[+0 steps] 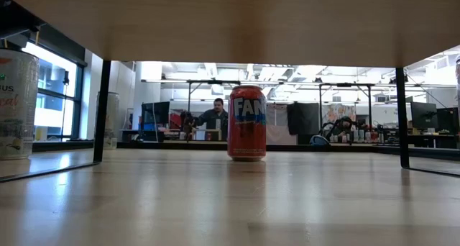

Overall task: Place canned beverage on shelf
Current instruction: Put the middle right white yellow soda can on the shelf

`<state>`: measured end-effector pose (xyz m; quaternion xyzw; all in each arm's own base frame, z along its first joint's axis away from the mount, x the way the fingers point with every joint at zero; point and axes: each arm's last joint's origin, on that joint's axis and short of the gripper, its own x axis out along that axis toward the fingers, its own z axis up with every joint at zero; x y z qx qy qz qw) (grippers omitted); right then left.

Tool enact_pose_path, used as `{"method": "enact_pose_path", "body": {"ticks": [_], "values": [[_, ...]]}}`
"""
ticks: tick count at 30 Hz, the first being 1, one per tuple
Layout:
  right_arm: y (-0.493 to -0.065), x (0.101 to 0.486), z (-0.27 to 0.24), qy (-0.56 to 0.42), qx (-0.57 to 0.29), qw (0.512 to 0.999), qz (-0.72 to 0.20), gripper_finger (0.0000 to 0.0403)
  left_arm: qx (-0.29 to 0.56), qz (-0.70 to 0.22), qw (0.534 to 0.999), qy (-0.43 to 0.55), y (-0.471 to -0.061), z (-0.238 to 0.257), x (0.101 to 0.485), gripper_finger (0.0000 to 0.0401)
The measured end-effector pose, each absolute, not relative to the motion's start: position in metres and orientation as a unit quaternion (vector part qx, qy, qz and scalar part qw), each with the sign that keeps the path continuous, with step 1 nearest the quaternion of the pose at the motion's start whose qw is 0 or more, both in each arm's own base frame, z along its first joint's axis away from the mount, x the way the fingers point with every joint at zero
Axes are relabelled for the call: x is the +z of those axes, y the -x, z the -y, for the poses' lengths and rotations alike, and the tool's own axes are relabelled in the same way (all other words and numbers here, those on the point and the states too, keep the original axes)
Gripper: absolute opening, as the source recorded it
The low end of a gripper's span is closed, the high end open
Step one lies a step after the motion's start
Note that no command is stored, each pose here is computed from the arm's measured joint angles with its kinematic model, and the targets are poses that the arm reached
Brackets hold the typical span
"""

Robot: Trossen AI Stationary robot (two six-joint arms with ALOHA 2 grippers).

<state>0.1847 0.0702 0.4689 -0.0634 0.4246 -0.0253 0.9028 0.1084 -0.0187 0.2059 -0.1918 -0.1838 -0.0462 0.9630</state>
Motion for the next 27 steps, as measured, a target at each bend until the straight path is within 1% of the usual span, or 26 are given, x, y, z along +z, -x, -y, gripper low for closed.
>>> {"method": "enact_pose_path", "body": {"ticks": [4,12,19,27], "values": [[-0.167,0.469,-0.061,0.033,-0.074,0.903,-0.422,0.0364,-0.048,0.173,0.962,0.205,-0.109,0.019,0.204,0.0209],[-0.126,0.462,-0.042,-0.025,-0.116,0.911,-0.395,0.0364,-0.048,0.164,0.962,0.213,-0.11,0.019,0.202,0.0209],[-0.097,0.438,-0.028,-0.057,-0.144,0.905,-0.396,0.0364,-0.047,0.161,0.963,0.212,-0.11,0.019,0.202,0.0209],[-0.079,0.403,-0.02,-0.104,-0.183,0.888,-0.409,0.0364,-0.047,0.161,0.963,0.212,-0.11,0.019,0.202,0.0209]]}}
